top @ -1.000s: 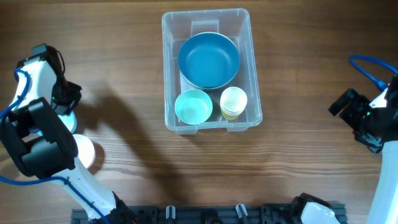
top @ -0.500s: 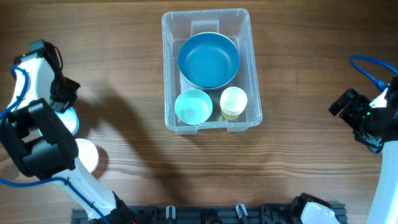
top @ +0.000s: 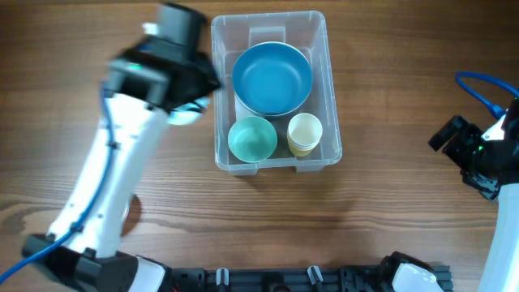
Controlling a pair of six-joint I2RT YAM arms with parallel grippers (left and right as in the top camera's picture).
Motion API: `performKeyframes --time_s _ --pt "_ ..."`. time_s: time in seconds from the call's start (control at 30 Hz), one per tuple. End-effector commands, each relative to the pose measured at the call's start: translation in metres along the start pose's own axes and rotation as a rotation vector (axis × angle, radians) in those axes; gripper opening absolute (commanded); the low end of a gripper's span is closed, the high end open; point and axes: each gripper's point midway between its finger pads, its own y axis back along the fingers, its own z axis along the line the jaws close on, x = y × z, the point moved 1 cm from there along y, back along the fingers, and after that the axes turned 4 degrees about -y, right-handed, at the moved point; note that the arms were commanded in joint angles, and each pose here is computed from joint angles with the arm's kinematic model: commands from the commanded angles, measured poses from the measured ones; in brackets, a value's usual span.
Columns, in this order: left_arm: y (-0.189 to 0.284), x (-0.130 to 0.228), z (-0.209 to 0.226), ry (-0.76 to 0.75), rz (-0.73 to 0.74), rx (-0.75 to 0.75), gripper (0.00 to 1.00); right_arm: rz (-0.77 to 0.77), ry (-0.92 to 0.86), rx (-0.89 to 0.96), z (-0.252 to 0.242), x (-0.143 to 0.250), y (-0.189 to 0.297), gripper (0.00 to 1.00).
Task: Pack container
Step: 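Carry the light blue bowl with the left gripper and nest it in the mint bowl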
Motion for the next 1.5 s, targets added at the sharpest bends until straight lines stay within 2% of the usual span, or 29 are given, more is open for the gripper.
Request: performKeyframes --time_s 0.0,0.17,0.4,0.47,0.53,0.57,0.63,0.67,0.93,0.97,1.0,1.1,1.3,1.47 --pt "-0.006 0.045 -0.054 -0.068 0.065 0.053 0.04 0.01 0.009 -0.004 0.0 0.001 -0.001 1.0" --pt "-0.026 0.088 -0.09 -0.166 0.148 0.051 0.04 0.012 0.009 -0.003 0.0 0.001 -0.001 1.0" --pt "-0.066 0.109 -0.092 -0.201 0.228 -0.026 0.04 0.012 0.009 -0.003 0.0 0.001 -0.001 1.0" --pt "-0.068 0.11 -0.091 -0.203 0.234 -0.033 0.1 0.012 0.009 -0.003 0.0 0.001 -0.001 1.0" --pt "-0.069 0.107 -0.089 -0.195 0.232 -0.036 0.23 0.012 0.009 -0.003 0.0 0.001 -0.001 1.0" --pt "-0.069 0.105 -0.087 -0.188 0.231 -0.039 0.37 0.012 0.009 -0.003 0.0 0.001 -0.001 1.0" --pt "-0.072 0.098 -0.08 -0.166 0.228 -0.049 0.49 0.012 0.009 -0.003 0.0 0.001 -0.001 1.0" --pt "-0.072 0.094 -0.076 -0.155 0.228 -0.056 0.49 0.012 0.009 -0.003 0.0 0.001 -0.001 1.0" --pt "-0.065 0.066 -0.044 -0.059 0.207 -0.085 0.37 0.012 0.009 -0.003 0.0 0.001 -0.001 1.0" --pt "-0.065 0.066 -0.046 -0.058 0.211 -0.077 0.32 0.012 0.009 -0.003 0.0 0.001 -0.001 1.0" --pt "-0.064 0.071 -0.051 -0.061 0.234 -0.052 0.21 0.011 0.009 -0.003 0.0 0.001 -0.001 1.0" --pt "-0.063 0.083 -0.061 -0.085 0.258 -0.029 0.04 0.008 0.009 -0.004 0.0 0.001 -0.001 1.0" --pt "-0.065 0.101 -0.067 -0.125 0.287 -0.032 0.04 0.012 0.009 -0.002 0.0 0.001 -0.001 1.0" --pt "-0.085 0.119 -0.066 -0.129 0.329 -0.014 0.04 0.013 0.009 -0.002 0.0 0.002 -0.001 1.0"
